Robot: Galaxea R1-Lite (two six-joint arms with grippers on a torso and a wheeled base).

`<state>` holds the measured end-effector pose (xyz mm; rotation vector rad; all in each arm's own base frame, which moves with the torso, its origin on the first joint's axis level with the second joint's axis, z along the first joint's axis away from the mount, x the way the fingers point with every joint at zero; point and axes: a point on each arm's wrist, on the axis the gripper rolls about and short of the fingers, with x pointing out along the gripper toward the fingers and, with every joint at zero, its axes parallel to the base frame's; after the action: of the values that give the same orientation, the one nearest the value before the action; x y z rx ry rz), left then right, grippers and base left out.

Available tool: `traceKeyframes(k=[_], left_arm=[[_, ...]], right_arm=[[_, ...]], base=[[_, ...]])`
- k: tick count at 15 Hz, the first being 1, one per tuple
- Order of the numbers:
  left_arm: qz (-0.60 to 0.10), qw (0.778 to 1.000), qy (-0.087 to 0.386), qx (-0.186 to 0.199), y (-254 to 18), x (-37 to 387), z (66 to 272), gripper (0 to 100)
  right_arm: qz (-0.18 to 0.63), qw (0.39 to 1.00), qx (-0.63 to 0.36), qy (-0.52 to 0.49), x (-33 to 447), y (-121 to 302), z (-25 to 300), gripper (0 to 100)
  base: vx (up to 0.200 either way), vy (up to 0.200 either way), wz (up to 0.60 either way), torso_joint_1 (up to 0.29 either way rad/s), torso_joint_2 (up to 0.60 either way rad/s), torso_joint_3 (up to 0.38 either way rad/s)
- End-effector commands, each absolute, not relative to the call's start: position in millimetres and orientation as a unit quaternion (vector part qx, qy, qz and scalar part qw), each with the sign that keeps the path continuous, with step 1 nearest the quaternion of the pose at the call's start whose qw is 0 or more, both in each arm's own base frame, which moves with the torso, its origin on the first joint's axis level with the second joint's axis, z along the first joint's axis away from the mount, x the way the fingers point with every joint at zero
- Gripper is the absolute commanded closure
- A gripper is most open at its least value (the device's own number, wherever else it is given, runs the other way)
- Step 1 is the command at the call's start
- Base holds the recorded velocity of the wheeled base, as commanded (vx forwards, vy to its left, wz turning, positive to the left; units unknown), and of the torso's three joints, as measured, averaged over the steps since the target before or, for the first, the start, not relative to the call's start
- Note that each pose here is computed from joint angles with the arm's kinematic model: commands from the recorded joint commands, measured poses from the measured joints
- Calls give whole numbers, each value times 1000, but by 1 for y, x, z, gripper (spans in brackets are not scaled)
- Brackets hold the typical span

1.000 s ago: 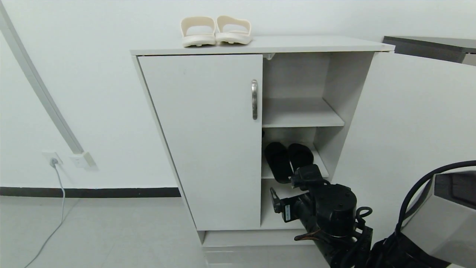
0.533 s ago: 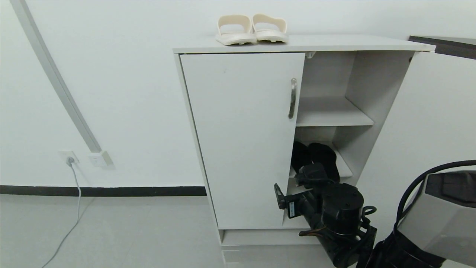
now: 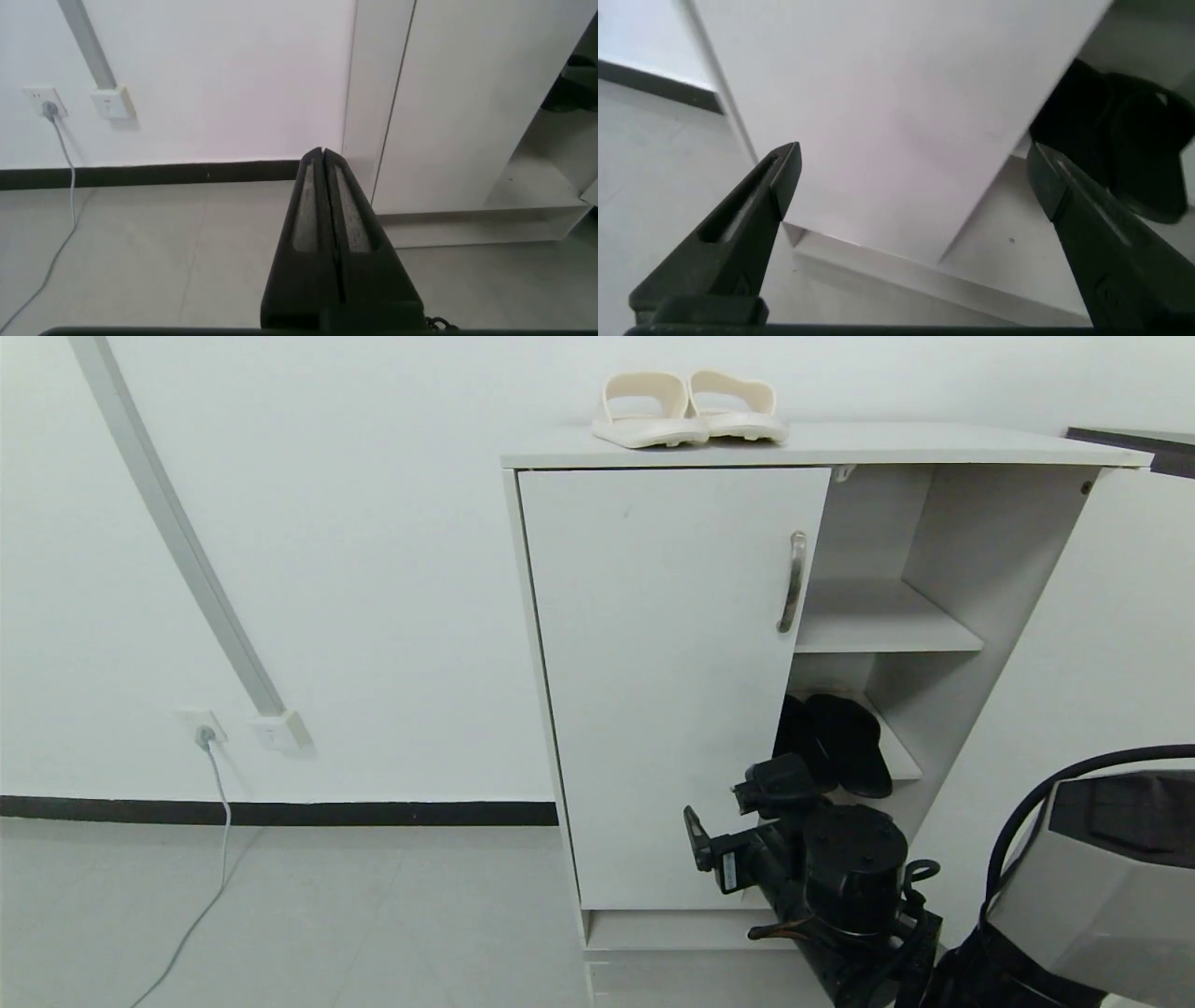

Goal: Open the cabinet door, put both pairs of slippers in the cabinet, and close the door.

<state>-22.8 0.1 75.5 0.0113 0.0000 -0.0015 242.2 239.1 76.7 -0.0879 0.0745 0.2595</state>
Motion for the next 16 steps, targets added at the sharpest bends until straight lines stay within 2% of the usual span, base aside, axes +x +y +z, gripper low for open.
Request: traceKeyframes(k=[1,7,10,16], left_arm=[[-1,1000,1,5,0,-23,76,100],[0,1000,1,5,0,-23,76,100],[0,1000,1,5,0,-23,76,100],[-1,1000,1,5,0,-23,76,100]], right_arm=[[130,990,-45,36,243,241,75,0],[132,990,-57,10,246,242,71,0],[128,990,-57,10,249,240,66,0],[127,990,-55,7,249,240,67,0]], base=[[0,0,0,0,0,0],[0,0,0,0,-13,-9],[0,0,0,9,-188,-298],[0,0,0,75,-488,-358]])
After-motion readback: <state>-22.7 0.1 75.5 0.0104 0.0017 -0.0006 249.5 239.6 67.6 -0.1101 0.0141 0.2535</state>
